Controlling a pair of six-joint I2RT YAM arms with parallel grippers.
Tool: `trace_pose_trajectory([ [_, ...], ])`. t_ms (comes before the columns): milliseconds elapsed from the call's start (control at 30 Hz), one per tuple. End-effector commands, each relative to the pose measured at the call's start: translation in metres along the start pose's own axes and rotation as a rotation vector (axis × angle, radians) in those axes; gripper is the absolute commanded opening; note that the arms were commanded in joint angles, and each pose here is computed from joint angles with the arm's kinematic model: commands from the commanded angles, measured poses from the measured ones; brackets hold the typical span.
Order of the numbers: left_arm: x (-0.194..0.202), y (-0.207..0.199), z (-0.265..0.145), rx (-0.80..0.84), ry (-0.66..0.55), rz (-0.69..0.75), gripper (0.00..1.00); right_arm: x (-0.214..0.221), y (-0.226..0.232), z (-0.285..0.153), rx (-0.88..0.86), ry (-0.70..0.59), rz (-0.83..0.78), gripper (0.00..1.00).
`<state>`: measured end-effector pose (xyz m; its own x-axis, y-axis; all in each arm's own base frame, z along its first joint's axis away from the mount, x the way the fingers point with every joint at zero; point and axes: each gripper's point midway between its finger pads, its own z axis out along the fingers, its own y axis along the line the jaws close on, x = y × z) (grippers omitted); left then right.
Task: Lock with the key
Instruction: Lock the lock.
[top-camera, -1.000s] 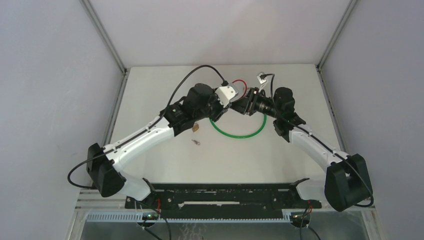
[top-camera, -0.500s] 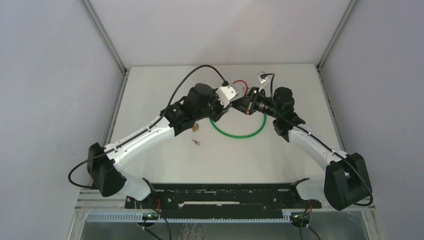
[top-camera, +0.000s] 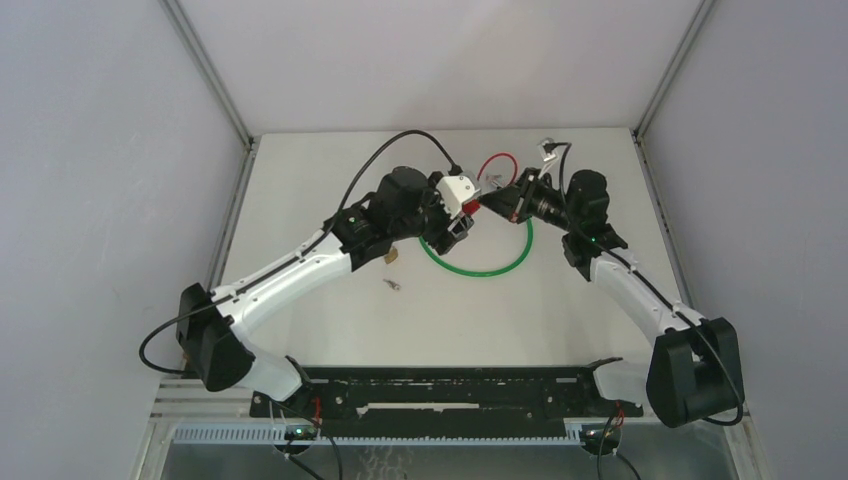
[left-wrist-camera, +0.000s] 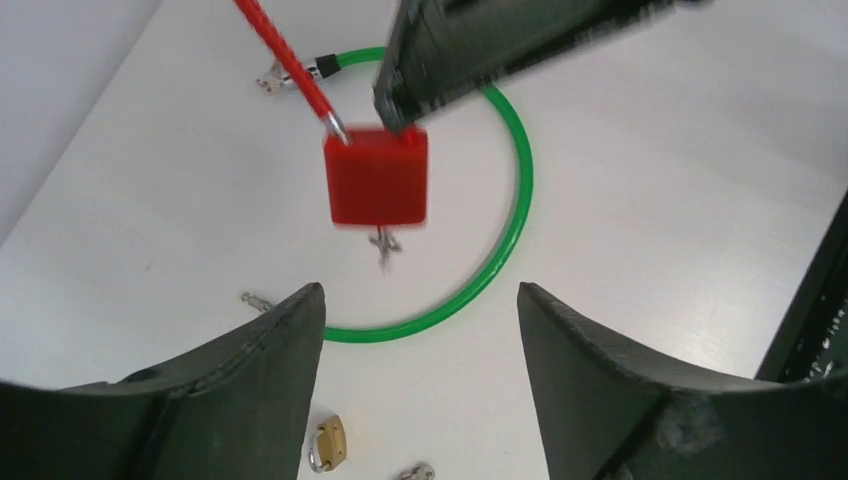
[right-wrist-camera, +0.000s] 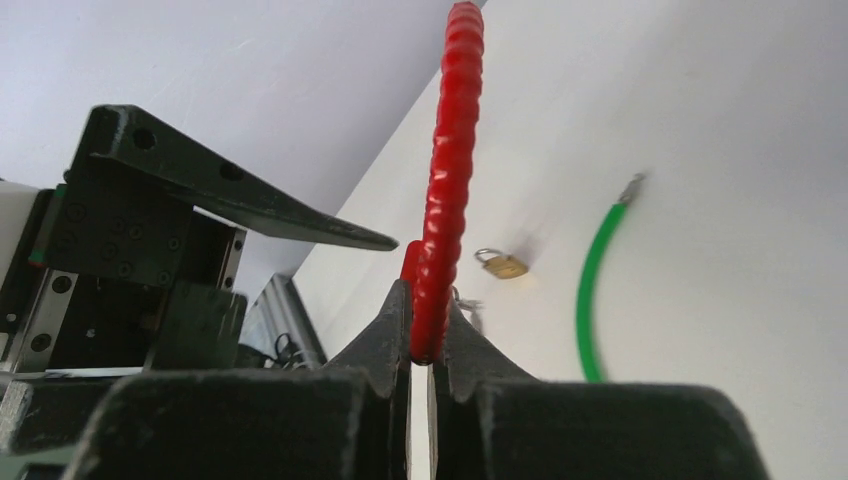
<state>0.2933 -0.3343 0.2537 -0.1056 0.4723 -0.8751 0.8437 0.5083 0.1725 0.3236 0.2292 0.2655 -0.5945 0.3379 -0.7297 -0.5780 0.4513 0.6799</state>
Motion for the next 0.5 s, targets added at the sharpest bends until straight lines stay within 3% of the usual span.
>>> trace_pose_trajectory([
  [0,-0.036,0.000,-0.026,0.039,-0.107,0.018,0.79,-0.027,0.012,-0.017,-0.026,-0.074,-0.120,0.00],
  [167,-0.031,-0.002,-0.037,0.111,-0.129,0.006,0.84,-0.034,0.019,-0.030,-0.088,-0.068,-0.136,0.00],
  [467,-0.037,-0.039,-0.051,0.440,-0.184,-0.076,0.77,-0.033,0.059,-0.044,-0.270,-0.023,-0.167,0.00],
])
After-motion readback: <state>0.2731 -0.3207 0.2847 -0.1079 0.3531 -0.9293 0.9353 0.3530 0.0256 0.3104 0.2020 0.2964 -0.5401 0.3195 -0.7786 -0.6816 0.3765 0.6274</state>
